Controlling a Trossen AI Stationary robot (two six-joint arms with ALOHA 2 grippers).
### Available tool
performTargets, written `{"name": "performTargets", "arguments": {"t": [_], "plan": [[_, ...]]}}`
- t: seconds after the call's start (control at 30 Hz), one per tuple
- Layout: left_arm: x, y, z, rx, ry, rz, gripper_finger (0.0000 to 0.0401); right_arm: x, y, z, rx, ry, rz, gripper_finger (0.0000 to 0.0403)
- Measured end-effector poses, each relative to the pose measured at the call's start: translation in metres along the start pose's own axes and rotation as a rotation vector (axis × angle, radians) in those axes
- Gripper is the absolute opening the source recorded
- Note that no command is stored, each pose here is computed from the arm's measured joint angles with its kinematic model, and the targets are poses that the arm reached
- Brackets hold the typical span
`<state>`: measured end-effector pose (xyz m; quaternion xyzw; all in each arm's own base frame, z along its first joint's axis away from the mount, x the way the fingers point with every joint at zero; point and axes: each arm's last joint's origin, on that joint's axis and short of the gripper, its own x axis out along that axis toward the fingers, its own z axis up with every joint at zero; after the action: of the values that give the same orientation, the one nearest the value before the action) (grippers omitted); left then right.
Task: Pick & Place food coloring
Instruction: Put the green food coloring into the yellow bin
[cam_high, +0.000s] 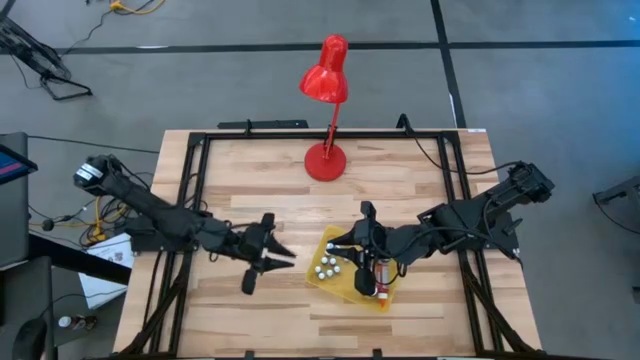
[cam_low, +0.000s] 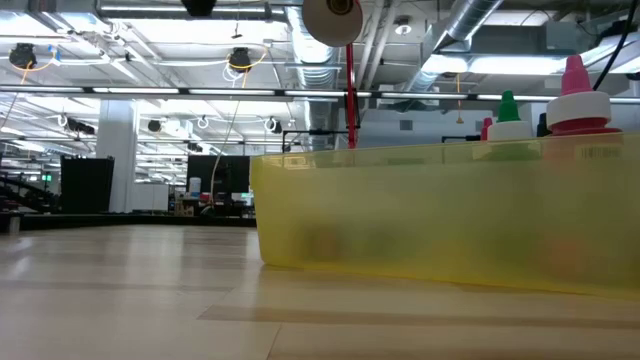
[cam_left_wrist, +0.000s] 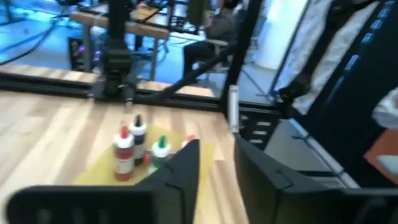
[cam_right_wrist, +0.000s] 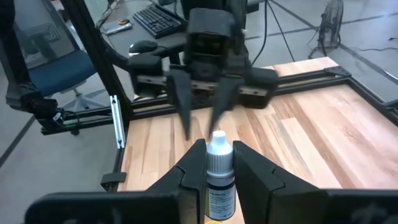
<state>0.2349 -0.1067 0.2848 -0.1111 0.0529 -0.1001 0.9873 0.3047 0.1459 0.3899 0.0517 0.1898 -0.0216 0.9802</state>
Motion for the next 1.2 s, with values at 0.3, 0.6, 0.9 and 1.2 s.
{"name": "performTargets", "arguments": {"t": [0.3,0.6,0.9,1.2], "plan": [[0.002,0.013,0.008,0.090,-0.057,0.056,0.0179,0.002,-0.003,0.007,0.033,-0.061,-0.014,0.0055],[0.000,0.011,0.023,0.269,-0.202,0.105,0.0185,0.023,-0.004,0.019,0.001,-0.213,-0.026,0.0055],[0.000,0.011,0.025,0.350,-0.220,0.141,0.0185,0.054,0.003,0.018,-0.133,-0.319,-0.009,0.0056],[-0.002,0.009,0.032,0.398,-0.297,0.122,0.0185,0.066,-0.006,0.018,-0.122,-0.337,-0.024,0.0056]]}}
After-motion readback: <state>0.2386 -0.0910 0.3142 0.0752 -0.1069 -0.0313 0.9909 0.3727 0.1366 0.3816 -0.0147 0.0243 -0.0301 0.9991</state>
